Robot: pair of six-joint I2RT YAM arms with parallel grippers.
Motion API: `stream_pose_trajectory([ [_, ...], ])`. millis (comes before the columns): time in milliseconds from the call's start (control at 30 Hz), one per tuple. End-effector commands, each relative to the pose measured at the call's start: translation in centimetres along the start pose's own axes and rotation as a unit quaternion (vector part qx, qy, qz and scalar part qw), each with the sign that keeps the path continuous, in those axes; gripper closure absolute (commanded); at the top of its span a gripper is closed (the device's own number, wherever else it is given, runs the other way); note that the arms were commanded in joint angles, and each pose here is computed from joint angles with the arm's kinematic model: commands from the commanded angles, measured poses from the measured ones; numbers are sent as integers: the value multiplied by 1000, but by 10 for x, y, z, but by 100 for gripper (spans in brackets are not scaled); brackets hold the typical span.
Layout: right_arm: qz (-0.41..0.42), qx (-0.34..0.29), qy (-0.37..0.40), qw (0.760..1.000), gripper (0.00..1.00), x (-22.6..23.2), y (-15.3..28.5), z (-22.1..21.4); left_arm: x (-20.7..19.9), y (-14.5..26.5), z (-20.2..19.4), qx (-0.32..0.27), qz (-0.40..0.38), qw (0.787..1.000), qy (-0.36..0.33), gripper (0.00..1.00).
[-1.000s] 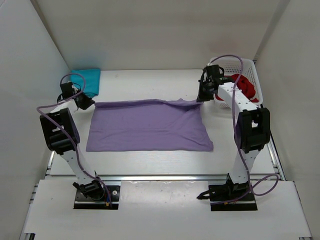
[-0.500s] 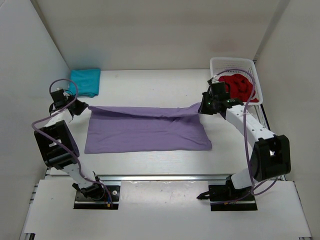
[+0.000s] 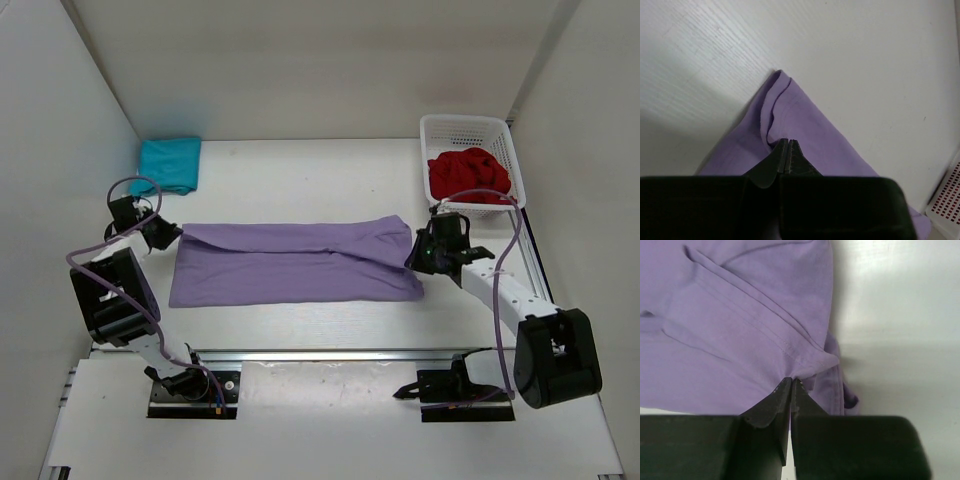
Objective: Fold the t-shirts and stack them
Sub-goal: Fold the other side of the tshirt into a rectangle
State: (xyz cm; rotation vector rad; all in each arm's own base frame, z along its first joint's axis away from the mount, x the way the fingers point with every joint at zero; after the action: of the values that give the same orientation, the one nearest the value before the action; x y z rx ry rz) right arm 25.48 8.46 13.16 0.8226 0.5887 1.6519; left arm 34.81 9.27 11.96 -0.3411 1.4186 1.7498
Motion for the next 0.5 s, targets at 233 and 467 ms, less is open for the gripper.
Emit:
stream_pose_trajectory([
  [233,11,-19,-20,1000,83,1,-3,-16,2,16,5,-7,-42,998,53,66],
  [467,-16,-107,6,994,74,12,30,19,-68,53,-6,-61,-134,989,-6,75],
])
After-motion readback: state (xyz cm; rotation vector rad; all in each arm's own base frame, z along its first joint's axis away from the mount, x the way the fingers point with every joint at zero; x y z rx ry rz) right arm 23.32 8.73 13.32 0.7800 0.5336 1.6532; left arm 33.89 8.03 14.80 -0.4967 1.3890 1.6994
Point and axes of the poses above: each gripper's point midway between its finger pads, its own y axis back along the fingers, its own x axis along the line the jaws close on, z = x × y, the point moved 7 cm from there along y, back along the fingers, and after that the axes turned 12 degrees about y, right-handed, at the moved point
